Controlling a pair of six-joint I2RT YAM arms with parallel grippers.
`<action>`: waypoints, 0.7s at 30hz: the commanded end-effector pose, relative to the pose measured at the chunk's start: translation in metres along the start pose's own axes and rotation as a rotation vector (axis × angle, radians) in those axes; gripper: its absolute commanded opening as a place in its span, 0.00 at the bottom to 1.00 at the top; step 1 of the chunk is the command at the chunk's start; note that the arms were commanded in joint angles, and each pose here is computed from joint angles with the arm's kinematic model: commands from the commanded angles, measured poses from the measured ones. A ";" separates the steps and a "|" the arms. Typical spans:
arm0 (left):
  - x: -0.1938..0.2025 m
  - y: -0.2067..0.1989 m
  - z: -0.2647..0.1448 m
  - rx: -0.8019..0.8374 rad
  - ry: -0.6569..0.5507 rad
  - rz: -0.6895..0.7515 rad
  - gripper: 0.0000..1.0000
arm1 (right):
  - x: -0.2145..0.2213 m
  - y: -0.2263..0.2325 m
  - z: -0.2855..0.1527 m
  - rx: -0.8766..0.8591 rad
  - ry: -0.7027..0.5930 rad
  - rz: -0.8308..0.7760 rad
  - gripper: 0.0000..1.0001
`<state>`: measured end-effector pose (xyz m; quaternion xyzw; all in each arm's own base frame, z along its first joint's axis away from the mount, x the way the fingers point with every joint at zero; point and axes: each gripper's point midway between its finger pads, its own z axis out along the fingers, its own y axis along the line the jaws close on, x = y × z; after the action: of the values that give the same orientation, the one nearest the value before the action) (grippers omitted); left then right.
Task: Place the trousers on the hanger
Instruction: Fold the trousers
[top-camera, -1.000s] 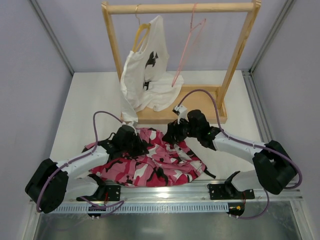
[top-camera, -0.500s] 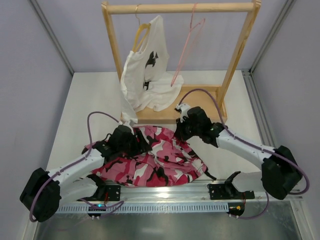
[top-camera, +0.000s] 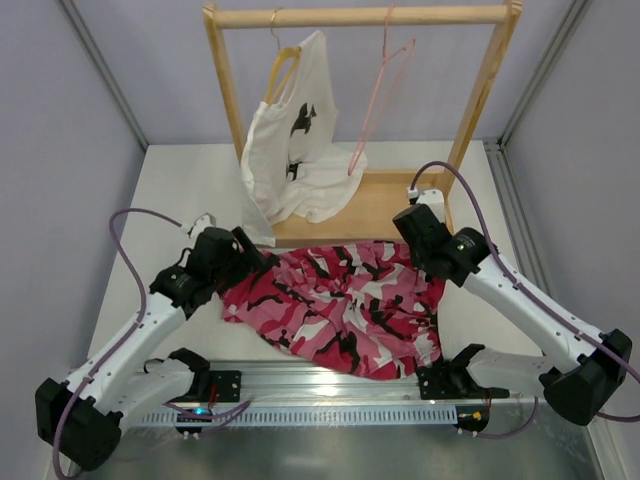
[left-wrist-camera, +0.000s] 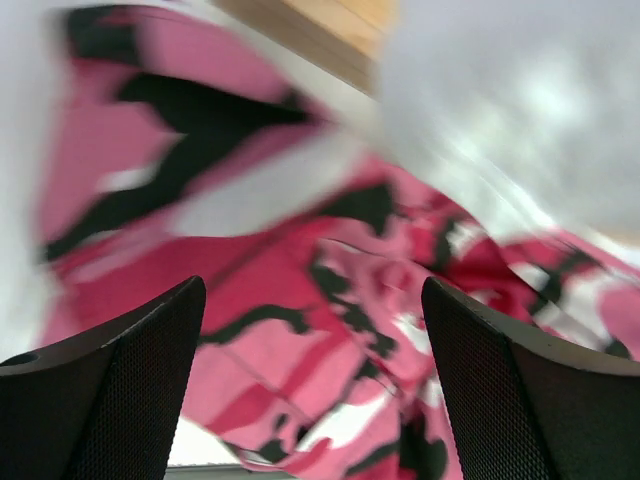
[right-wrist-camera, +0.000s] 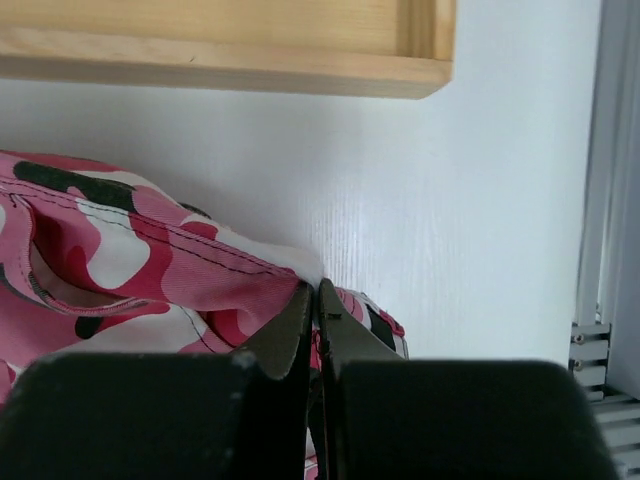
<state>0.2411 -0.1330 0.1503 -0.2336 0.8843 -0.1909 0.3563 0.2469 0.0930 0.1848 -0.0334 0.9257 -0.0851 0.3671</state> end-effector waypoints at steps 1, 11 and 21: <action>-0.021 0.035 0.005 -0.150 -0.025 -0.053 0.89 | -0.025 -0.038 -0.027 0.119 -0.122 0.088 0.04; -0.024 0.029 0.038 -0.028 0.039 -0.103 0.95 | -0.022 -0.009 -0.039 -0.158 -0.245 0.117 0.04; 0.018 0.023 0.052 0.123 0.163 -0.055 0.83 | -0.017 0.012 -0.031 -0.250 -0.241 0.104 0.04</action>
<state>0.2476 -0.1181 0.0772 -0.2608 0.9023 -0.2260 0.2585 0.2271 0.0999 0.2070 -0.0381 0.8919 0.0299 0.4496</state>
